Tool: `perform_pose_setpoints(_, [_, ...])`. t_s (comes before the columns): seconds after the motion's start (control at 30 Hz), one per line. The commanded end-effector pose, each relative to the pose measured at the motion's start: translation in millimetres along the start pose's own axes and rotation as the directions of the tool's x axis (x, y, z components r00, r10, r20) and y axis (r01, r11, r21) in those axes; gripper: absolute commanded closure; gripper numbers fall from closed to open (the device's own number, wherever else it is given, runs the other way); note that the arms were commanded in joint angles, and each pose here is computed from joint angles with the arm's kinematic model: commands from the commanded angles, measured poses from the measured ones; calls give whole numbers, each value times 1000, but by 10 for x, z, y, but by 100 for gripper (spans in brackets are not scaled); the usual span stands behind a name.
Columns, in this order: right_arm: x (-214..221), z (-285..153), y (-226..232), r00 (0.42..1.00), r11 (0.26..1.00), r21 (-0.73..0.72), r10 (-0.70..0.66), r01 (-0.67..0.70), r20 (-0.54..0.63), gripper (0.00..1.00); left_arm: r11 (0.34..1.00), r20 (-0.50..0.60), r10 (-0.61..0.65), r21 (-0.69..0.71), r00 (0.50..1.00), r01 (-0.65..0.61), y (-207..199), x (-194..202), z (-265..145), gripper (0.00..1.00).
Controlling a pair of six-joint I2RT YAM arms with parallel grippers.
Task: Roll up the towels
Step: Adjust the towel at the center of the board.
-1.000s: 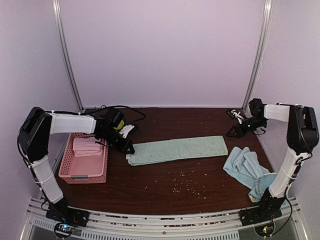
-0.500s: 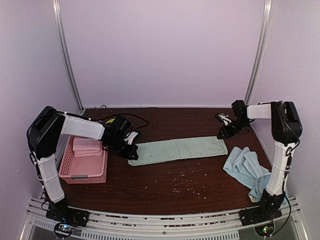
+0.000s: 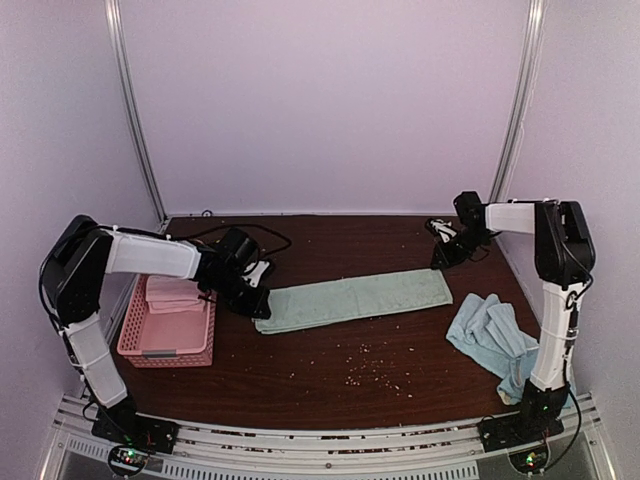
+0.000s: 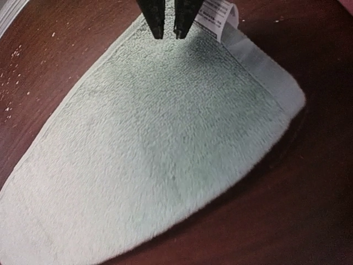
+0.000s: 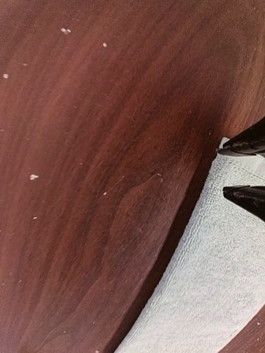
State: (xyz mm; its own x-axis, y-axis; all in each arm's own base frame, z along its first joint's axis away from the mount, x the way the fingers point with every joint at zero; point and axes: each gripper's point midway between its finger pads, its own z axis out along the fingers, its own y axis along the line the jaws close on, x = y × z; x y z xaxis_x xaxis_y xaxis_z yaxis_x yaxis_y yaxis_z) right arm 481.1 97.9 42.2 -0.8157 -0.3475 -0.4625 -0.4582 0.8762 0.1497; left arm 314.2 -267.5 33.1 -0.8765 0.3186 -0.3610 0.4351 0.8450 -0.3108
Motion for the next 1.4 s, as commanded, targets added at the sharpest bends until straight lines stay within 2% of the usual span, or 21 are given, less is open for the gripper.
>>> perform_pose_setpoints(0.0, [-583, -814, 178, 980, 999, -5, -35, 36, 195, 79, 997, 149, 10, -74, 989, 1, -43, -563, -466, 93])
perform_pose_setpoints(0.1, [-849, -1332, 321, 940, 995, 18, -96, 96, 327, 69, 993, 159, -12, -114, 987, 30, 91, -705, -433, 98])
perform_pose_setpoints(0.13, [-920, -1480, 352, 921, 995, 27, -103, 100, 375, 56, 989, 156, -15, -144, 988, 38, 156, -730, -393, 100])
perform_pose_setpoints(0.17, [-982, -1632, 377, 898, 997, 14, -78, 80, 433, 19, 983, 148, -22, -177, 989, 48, 231, -739, -348, 100])
perform_pose_setpoints(0.2, [-1027, -1698, 321, 872, 999, -19, -22, 36, 489, 2, 977, 142, -25, -206, 990, 54, 291, -752, -312, 100])
perform_pose_setpoints(0.23, [-1007, -1693, 294, 854, 995, -96, 40, 11, 519, 0, 973, 136, -28, -224, 990, 58, 339, -760, -268, 100])
perform_pose_setpoints(0.3, [-889, -1503, 266, 880, 980, -195, 69, 28, 471, 0, 970, 125, -28, -238, 992, 58, 378, -766, -193, 100])
perform_pose_setpoints(0.4, [-650, -1125, 370, 959, 973, -219, -13, 78, 283, 23, 968, 94, -30, -247, 995, 53, 415, -711, -98, 100])
perform_pose_setpoints(0.47, [-510, -1013, 432, 971, 969, -228, -42, 97, 235, 38, 966, 73, -34, -254, 997, 52, 439, -651, -96, 100])
perform_pose_setpoints(0.5, [-427, -955, 450, 976, 969, -227, -49, 99, 214, 41, 963, 73, -35, -264, 997, 53, 464, -637, -124, 100])
perform_pose_setpoints(0.67, [-71, -672, 397, 990, 981, -157, -96, 112, 104, 46, 958, 91, -48, -279, 995, 72, 590, -640, -218, 100])
perform_pose_setpoints(0.93, [211, -302, 325, 996, 987, -147, -72, 62, -61, 54, 973, 184, -11, -227, 983, 53, 379, -1084, -543, 100])
perform_pose_setpoints(1.17, [202, -296, 245, 996, 994, -102, -55, 47, -70, 56, 982, 142, -17, -185, 990, 43, 342, -964, -422, 100])
perform_pose_setpoints(1.37, [209, -271, 210, 996, 996, -84, -41, 35, -78, 62, 984, 97, -36, -172, 995, 52, 386, -745, -252, 100])
